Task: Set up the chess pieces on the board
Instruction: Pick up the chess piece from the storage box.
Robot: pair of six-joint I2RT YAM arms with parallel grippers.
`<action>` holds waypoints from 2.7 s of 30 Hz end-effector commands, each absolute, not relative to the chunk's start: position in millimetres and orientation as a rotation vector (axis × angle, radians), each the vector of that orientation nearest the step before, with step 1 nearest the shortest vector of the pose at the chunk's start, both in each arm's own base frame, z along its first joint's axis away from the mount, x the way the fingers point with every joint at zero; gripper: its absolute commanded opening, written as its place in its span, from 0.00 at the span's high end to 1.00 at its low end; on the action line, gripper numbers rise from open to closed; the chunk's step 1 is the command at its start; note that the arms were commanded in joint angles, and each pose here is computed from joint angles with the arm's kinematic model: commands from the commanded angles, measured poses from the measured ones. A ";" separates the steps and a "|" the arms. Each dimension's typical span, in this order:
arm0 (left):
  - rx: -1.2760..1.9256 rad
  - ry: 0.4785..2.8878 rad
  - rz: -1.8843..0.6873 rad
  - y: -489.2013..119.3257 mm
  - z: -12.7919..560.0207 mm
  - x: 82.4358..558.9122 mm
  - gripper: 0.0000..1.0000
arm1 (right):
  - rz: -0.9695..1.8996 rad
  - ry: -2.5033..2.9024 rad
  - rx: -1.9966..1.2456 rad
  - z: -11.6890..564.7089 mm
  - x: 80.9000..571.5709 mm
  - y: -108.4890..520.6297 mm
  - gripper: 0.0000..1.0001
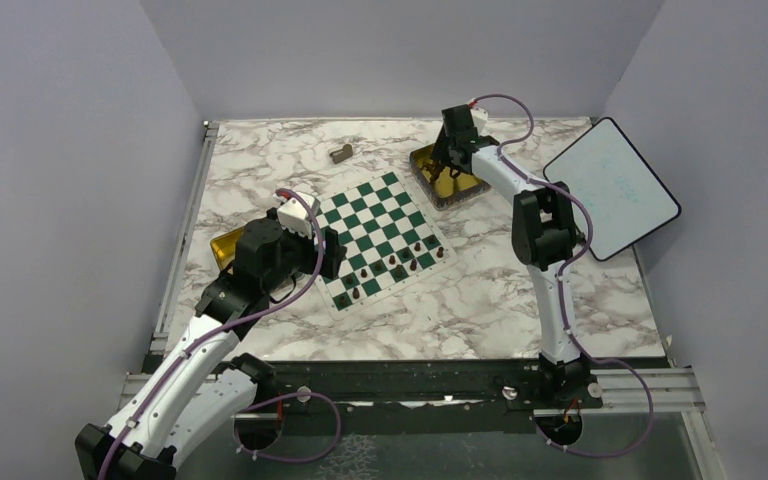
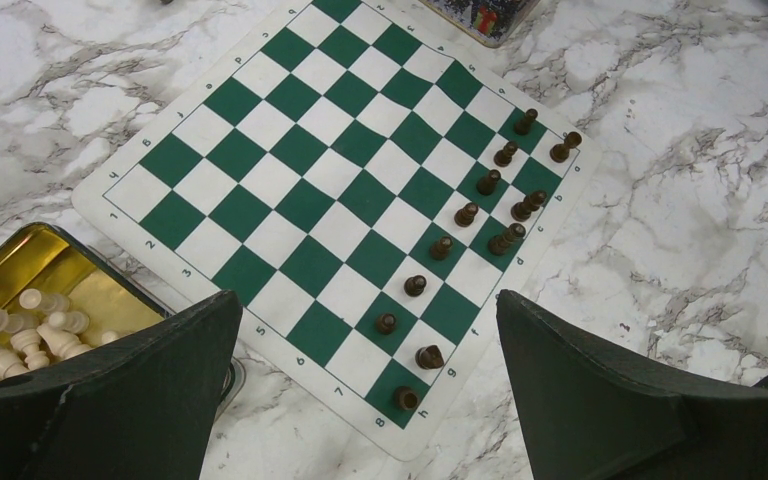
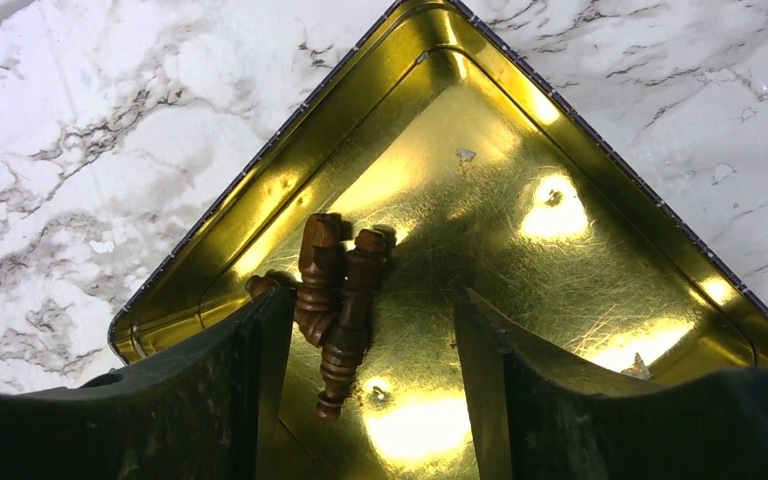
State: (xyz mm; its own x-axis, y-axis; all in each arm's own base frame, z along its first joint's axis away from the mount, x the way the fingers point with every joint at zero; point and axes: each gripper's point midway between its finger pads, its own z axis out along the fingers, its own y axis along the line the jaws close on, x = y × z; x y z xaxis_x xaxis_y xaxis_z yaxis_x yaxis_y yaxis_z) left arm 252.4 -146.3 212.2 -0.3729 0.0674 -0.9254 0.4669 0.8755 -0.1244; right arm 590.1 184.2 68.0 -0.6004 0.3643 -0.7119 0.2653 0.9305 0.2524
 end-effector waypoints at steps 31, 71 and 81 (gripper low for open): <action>0.395 1.883 -0.451 -146.7 220.0 252.3 0.01 | -0.029 2.349 0.306 39.7 573.5 170.0 0.55; 0.383 1.888 -0.435 -143.7 218.4 252.9 0.01 | 0.031 2.198 0.271 90.3 604.8 157.6 0.89; 0.348 1.935 -0.428 -144.2 210.2 258.6 0.01 | 0.191 2.089 0.241 146.5 607.4 165.4 0.99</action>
State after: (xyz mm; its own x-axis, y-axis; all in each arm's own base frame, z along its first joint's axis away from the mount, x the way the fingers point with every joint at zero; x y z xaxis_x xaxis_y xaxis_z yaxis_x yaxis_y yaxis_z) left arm 253.2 -145.2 209.4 -0.3804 0.0656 -0.9225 0.4572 0.8804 -0.1259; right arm 599.5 158.1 76.8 -0.6032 0.2224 -0.7659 0.1745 0.9739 0.1453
